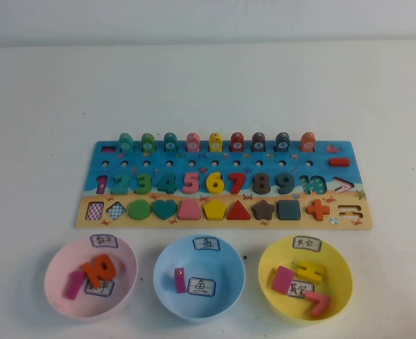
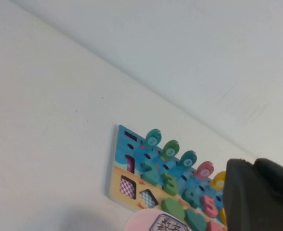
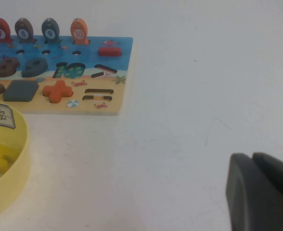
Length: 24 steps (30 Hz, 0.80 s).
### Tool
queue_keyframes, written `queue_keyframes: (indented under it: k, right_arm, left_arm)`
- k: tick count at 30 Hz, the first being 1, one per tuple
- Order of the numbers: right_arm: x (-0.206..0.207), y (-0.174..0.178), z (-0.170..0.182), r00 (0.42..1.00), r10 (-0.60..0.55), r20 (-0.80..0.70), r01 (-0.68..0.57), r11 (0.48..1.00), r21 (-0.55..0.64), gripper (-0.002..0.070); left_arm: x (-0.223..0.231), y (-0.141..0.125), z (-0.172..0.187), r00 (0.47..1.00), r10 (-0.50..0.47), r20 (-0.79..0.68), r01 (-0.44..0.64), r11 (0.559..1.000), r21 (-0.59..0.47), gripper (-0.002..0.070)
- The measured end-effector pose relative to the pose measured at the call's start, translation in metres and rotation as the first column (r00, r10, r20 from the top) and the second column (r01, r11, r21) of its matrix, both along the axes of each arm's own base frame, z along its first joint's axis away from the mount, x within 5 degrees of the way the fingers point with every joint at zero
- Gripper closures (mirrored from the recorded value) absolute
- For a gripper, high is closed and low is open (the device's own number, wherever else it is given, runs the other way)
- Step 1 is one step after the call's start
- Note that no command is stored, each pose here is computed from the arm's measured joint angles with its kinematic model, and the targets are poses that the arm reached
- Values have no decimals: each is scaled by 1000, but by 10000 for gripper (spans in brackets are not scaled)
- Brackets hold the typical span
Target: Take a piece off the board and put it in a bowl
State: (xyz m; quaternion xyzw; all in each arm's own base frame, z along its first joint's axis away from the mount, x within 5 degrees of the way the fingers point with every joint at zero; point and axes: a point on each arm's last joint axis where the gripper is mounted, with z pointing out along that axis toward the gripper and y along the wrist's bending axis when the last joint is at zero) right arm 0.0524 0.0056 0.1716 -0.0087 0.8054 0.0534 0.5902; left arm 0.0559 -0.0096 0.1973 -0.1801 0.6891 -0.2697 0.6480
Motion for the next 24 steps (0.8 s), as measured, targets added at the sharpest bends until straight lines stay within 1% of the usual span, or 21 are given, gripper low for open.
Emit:
queue_keyframes:
  k: [2, 5, 8, 11, 13, 16, 20, 24]
  right_arm:
    - [0, 0, 0, 1000, 0, 0, 0, 1000, 0, 694]
    - [0, 0, 0, 1000, 0, 0, 0, 1000, 0, 694]
    - [0, 0, 0, 1000, 0, 0, 0, 1000, 0, 694]
    - [0, 0, 0, 1000, 0, 0, 0, 1000, 0, 694]
    - [0, 0, 0, 1000, 0, 0, 0, 1000, 0, 694]
    - [0, 0, 0, 1000, 0, 0, 0, 1000, 0, 694]
    - [0, 0, 0, 1000, 0, 0, 0, 1000, 0, 694]
    - [0, 0, 0, 1000, 0, 0, 0, 1000, 0, 694]
  left_arm:
    - [0, -1, 1, 1000, -15, -19, 14, 999, -45, 676]
    - [0, -6, 18, 995, -63, -82, 60, 997, -41, 676]
    - [6, -11, 38, 975, -115, -189, 121, 993, 19, 676]
    - [15, -16, 57, 938, -158, -308, 195, 977, 93, 676]
    - [24, -19, 72, 912, -180, -368, 249, 957, 150, 676]
    - [42, -23, 87, 849, -217, -481, 348, 915, 202, 676]
    - [71, -29, 104, 768, -253, -589, 466, 851, 242, 676]
    - [99, -33, 110, 714, -268, -647, 540, 799, 265, 676]
